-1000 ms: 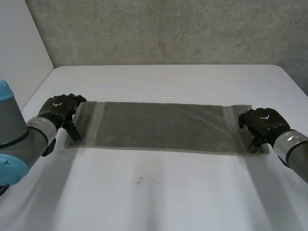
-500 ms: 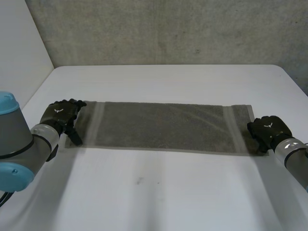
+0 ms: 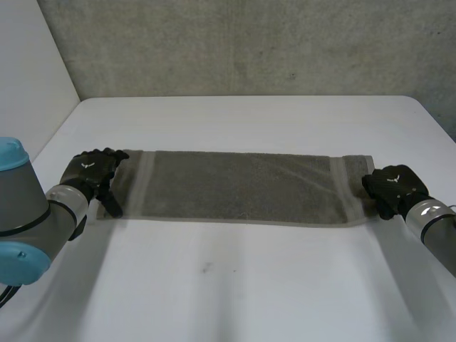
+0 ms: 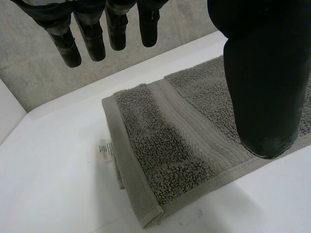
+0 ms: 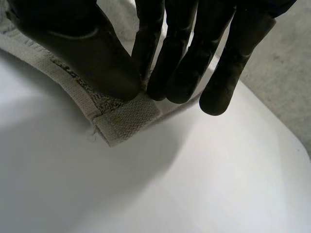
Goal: Fold the towel.
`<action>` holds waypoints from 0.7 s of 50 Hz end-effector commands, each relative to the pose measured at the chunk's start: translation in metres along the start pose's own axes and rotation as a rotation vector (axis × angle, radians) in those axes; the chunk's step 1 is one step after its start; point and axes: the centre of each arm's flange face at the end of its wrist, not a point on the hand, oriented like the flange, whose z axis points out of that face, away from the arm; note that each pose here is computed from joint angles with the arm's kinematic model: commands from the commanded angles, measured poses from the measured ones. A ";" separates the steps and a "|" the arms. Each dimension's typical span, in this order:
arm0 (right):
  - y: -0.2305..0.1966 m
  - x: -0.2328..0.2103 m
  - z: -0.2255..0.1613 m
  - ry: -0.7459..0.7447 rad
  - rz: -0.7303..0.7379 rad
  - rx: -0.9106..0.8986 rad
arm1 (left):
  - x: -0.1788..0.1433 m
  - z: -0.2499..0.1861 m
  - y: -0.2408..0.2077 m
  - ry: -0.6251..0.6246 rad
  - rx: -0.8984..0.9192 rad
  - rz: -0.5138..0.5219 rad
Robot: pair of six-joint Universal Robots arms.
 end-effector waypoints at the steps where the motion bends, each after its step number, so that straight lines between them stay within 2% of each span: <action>1: -0.018 0.005 -0.013 0.021 0.059 0.042 | 0.000 0.001 0.001 0.004 -0.004 0.001; 10: -0.026 0.014 -0.025 0.050 0.163 0.066 | 0.002 0.008 0.011 0.008 -0.028 0.003; 21: -0.025 0.016 -0.024 0.053 0.161 0.062 | 0.004 0.024 0.028 0.061 -0.059 0.031; 27: -0.023 0.015 -0.023 0.051 0.161 0.058 | -0.012 0.034 0.034 0.027 -0.071 0.069; 35: -0.023 0.015 -0.023 0.049 0.160 0.058 | -0.016 0.040 0.036 0.020 -0.070 0.079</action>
